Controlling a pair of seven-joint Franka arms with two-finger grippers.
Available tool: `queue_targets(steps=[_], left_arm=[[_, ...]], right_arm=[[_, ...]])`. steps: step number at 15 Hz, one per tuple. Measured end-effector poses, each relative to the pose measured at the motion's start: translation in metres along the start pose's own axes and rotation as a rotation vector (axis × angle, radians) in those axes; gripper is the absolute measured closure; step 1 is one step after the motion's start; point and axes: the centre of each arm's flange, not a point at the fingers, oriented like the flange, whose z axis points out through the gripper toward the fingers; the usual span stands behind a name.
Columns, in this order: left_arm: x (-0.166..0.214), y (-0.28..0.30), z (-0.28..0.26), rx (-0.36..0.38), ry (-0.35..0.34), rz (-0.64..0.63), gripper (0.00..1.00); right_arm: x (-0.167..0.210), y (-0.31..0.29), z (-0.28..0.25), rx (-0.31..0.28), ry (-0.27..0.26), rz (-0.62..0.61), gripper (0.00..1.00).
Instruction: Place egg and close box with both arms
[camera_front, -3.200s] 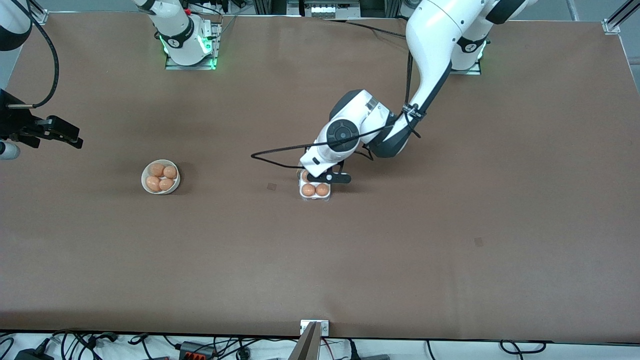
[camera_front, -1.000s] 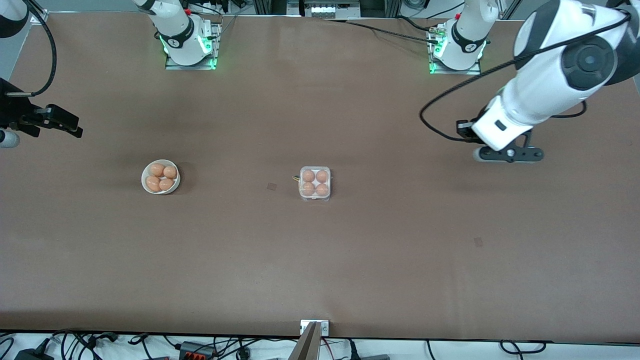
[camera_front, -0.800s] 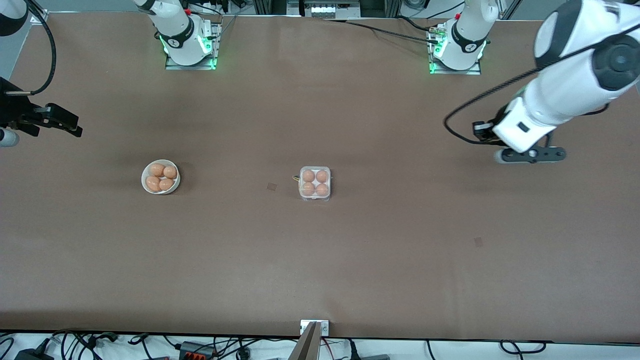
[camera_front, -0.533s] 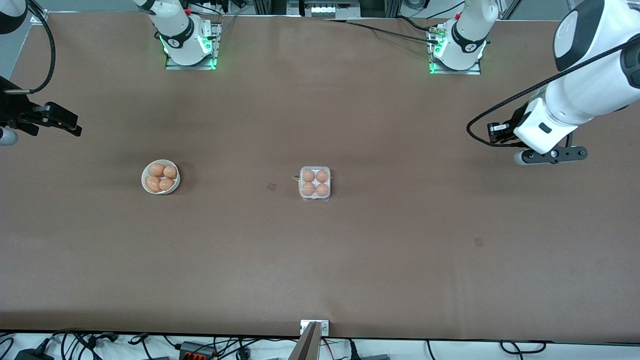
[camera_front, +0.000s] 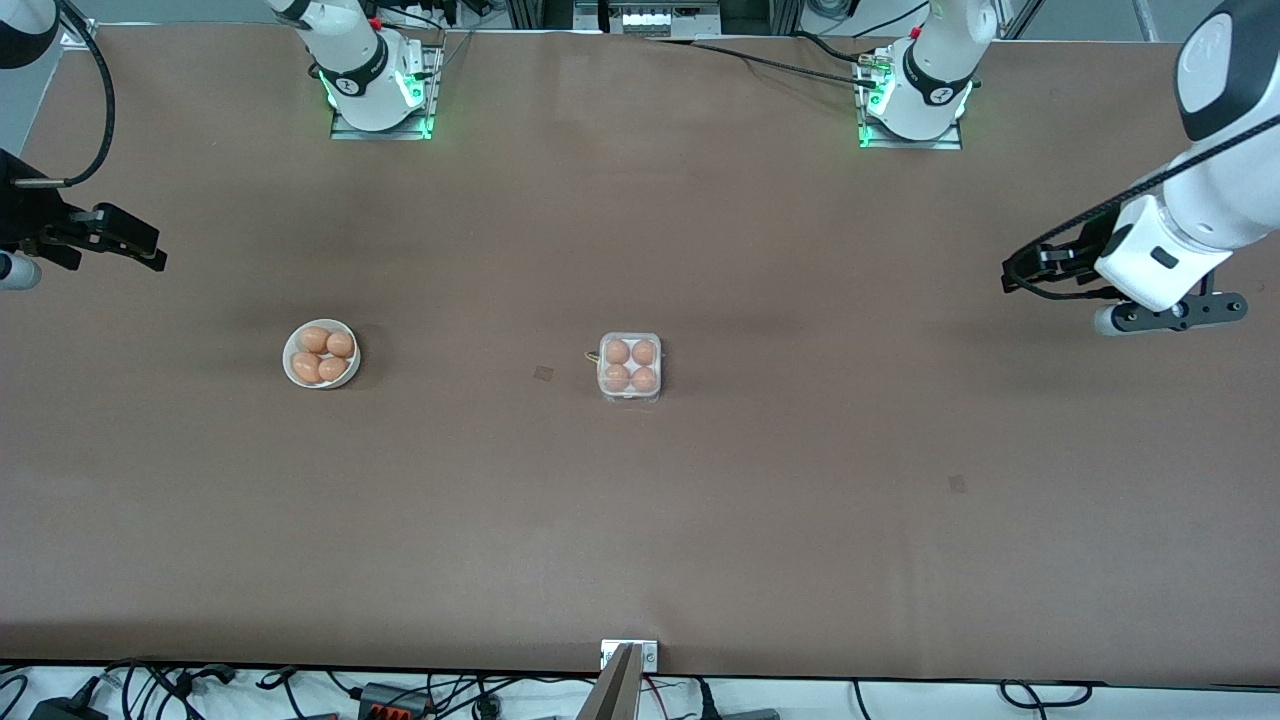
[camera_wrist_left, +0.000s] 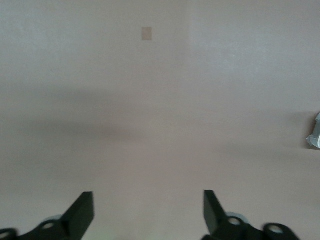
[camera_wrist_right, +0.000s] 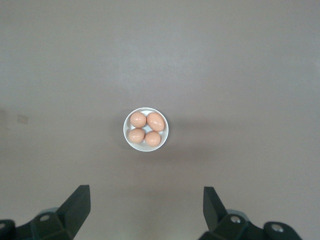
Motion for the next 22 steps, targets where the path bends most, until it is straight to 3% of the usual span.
queue_targets(steps=[5,9,22], left_arm=[[0.009,-0.008,-0.005,-0.001,0.003,-0.02,0.0],[0.011,-0.022,-0.022,0.078,0.054,-0.028,0.0],[-0.005,-0.002,-0.028,0.087,0.088,0.004,0.0]], right_arm=[[-0.001,0.0,-0.002,0.0,0.003,0.0,0.0],[-0.002,-0.001,-0.004,0.0,0.008,-0.001,0.0],[-0.002,-0.003,-0.003,0.0,0.005,-0.006,0.0]])
